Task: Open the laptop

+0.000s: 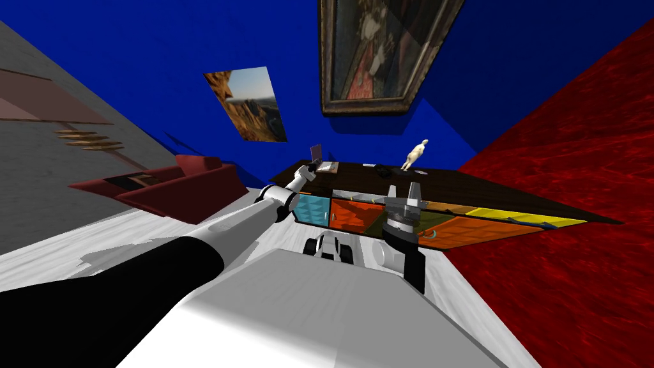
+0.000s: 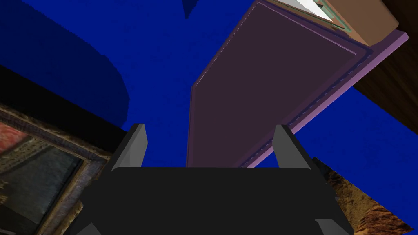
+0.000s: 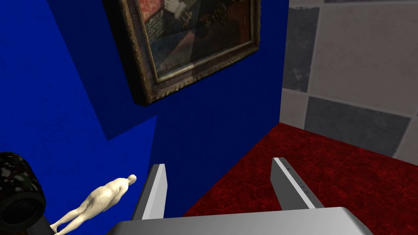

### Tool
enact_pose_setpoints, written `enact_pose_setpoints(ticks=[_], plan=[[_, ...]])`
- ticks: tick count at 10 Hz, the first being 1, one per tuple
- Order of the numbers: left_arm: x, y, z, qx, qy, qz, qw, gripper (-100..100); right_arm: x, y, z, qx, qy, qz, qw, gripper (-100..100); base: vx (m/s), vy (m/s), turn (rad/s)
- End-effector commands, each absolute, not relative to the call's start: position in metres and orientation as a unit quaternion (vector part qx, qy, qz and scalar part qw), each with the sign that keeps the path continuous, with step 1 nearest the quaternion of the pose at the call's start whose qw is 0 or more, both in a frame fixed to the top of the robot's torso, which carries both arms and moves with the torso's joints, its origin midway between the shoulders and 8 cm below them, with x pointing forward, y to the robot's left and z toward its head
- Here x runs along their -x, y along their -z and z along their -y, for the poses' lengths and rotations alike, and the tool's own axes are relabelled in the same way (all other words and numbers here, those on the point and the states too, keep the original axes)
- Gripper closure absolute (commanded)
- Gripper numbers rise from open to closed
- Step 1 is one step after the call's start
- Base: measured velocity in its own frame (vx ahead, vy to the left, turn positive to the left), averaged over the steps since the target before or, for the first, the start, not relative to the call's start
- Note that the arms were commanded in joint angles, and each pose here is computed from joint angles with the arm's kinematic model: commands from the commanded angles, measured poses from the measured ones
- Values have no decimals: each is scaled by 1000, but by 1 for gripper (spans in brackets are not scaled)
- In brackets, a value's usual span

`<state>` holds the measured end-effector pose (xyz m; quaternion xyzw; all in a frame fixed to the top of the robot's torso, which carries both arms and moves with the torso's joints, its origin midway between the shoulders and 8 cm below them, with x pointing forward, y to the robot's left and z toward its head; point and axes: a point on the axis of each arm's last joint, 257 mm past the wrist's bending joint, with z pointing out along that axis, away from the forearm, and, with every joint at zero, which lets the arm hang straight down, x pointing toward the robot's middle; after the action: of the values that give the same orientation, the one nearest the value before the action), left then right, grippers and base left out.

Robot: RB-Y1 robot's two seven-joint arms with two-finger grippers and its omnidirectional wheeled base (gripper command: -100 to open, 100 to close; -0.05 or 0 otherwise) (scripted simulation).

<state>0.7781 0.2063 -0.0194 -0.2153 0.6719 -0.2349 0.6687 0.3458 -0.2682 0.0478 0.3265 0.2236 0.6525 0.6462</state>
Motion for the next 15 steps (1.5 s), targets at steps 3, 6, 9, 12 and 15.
enact_pose_setpoints(ticks=[3,6,9,12,15], plan=[[-777,23,-212,174,196,-682,683,100,-346,-48,268,-327,-653,-224,646,0,26,-48,28],[-774,29,-215,130,160,-690,694,100,-346,-48,268,-327,-653,-223,646,0,-13,-87,27],[-771,38,-217,69,113,-697,705,100,-346,-48,268,-327,-653,-223,646,0,-13,-95,46],[-773,36,-209,82,126,-698,700,-100,-346,-48,268,-326,-652,-224,646,0,8,71,-52],[-774,34,-201,85,133,-700,696,-100,-346,-48,268,-326,-652,-224,646,0,-23,167,-57]])
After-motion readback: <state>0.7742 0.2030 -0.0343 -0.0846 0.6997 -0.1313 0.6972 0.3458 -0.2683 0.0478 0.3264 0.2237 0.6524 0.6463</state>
